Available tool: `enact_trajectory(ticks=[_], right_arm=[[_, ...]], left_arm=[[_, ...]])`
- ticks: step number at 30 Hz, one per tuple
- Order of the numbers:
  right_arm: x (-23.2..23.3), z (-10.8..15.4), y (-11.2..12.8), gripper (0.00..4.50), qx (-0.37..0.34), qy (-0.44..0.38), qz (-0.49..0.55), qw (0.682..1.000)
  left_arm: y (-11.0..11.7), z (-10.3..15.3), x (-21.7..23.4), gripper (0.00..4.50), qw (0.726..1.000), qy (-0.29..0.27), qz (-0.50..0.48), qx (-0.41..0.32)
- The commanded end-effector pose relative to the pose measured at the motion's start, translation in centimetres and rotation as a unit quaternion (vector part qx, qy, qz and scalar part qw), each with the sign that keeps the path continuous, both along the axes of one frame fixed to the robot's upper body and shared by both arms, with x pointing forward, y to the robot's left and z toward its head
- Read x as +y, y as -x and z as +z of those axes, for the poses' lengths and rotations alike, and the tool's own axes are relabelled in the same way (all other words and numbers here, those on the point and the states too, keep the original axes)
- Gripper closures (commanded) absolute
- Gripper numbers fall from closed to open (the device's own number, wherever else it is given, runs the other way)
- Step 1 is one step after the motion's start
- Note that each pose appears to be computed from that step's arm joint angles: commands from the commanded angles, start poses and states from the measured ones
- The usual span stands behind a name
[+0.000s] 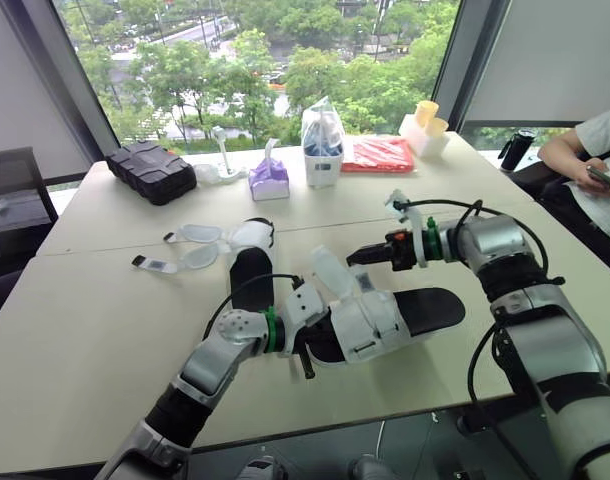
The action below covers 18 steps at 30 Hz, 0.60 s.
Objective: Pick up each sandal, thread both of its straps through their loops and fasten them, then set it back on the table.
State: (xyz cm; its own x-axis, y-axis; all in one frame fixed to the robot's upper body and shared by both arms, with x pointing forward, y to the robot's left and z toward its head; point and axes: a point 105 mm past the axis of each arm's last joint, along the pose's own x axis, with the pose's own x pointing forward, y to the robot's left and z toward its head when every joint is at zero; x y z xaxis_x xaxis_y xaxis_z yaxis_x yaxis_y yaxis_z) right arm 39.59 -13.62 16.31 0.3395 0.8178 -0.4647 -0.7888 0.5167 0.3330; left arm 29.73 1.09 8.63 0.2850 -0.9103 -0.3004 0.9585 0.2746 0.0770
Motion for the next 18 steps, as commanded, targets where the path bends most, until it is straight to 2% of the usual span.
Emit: enact_trajectory(ticks=[1, 8, 15, 18], right_arm=[[0.0, -0.2, -0.5, 4.47, -0.026, 0.033, 0.002, 0.999], [-0.8, -3.3, 2.5, 4.47, -0.021, 0.089, 0.08, 0.993], [-1.1, -5.1, 3.4, 4.47, -0.032, 0.119, 0.075, 0.99], [-1.1, -5.0, 3.5, 3.67, -0.045, 0.124, 0.074, 0.989]], left_arm=[[1.2, -3.0, 0.1, 4.5, 0.998, -0.038, -0.008, 0.045], [1.2, -2.9, 0.1, 4.5, 0.998, -0.036, -0.005, 0.042], [1.1, -2.8, 0.1, 4.5, 0.999, -0.035, -0.005, 0.04], [1.1, -2.8, 0.1, 4.5, 0.999, -0.035, -0.004, 0.04]])
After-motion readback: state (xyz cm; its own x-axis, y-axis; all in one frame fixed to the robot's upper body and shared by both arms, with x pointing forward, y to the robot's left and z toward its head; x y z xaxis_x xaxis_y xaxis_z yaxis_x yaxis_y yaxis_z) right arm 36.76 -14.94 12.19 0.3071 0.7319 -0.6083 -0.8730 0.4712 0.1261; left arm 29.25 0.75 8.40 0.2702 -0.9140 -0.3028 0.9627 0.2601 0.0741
